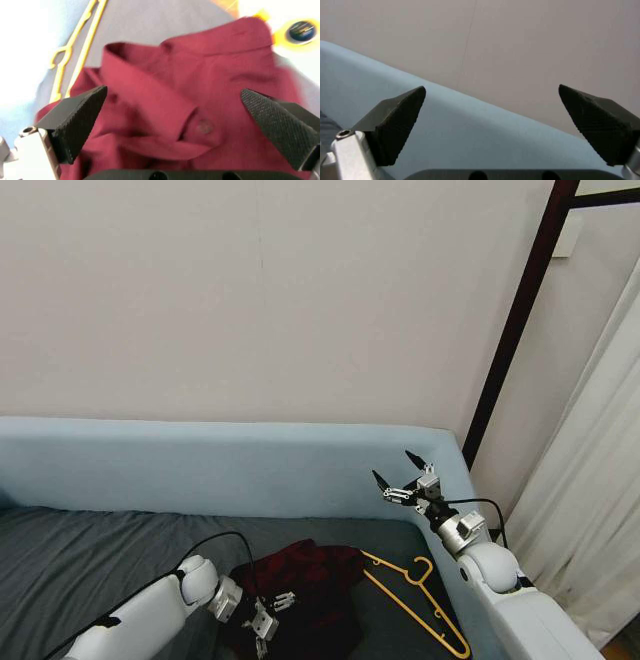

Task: Pick up the clothes from the sofa and hang them on the clothes hanger.

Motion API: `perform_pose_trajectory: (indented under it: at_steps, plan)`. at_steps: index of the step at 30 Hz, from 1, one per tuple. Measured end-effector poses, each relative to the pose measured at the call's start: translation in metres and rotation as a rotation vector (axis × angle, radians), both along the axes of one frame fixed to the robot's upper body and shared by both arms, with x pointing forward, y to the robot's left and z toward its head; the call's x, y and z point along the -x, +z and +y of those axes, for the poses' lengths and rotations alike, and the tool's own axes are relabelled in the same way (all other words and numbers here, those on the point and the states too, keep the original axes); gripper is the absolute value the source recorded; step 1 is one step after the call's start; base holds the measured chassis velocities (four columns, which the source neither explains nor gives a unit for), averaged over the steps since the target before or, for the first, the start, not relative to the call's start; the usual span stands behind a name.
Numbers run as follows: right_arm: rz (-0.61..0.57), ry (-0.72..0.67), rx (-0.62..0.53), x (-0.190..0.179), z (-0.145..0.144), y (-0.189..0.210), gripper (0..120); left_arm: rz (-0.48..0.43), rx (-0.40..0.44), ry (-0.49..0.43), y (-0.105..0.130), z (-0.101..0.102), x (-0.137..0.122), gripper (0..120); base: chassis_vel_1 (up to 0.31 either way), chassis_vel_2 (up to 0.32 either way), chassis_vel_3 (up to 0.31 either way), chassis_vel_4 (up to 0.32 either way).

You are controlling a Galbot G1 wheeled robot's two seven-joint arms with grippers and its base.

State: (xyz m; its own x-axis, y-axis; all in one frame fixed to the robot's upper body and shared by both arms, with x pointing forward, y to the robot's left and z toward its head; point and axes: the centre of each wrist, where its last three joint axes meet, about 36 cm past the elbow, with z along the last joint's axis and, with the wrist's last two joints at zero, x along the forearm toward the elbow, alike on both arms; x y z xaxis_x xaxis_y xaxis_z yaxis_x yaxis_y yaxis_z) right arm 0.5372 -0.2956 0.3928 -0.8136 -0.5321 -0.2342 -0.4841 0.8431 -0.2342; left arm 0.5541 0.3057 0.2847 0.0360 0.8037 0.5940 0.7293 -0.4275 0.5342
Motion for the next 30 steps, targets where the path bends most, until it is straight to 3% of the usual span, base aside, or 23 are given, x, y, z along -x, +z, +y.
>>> perform_pose_trajectory:
  at_steps: [8, 17, 30]
  plan:
    - [0.005, 0.002, 0.007, 0.002, -0.001, -0.003, 100, -0.008, 0.004, 0.041, -0.008, 0.007, 0.002, 98, 0.0, 0.0, 0.0, 0.0]
    - [0.004, 0.002, 0.008, 0.001, -0.001, -0.002, 100, -0.046, 0.051, 0.08, -0.017, 0.006, 0.015, 86, 0.0, 0.0, 0.0, 0.0]
    - [0.006, 0.011, 0.011, 0.001, 0.002, -0.003, 100, -0.066, 0.051, 0.12, -0.023, 0.014, 0.018, 39, 0.0, 0.0, 0.0, 0.0]
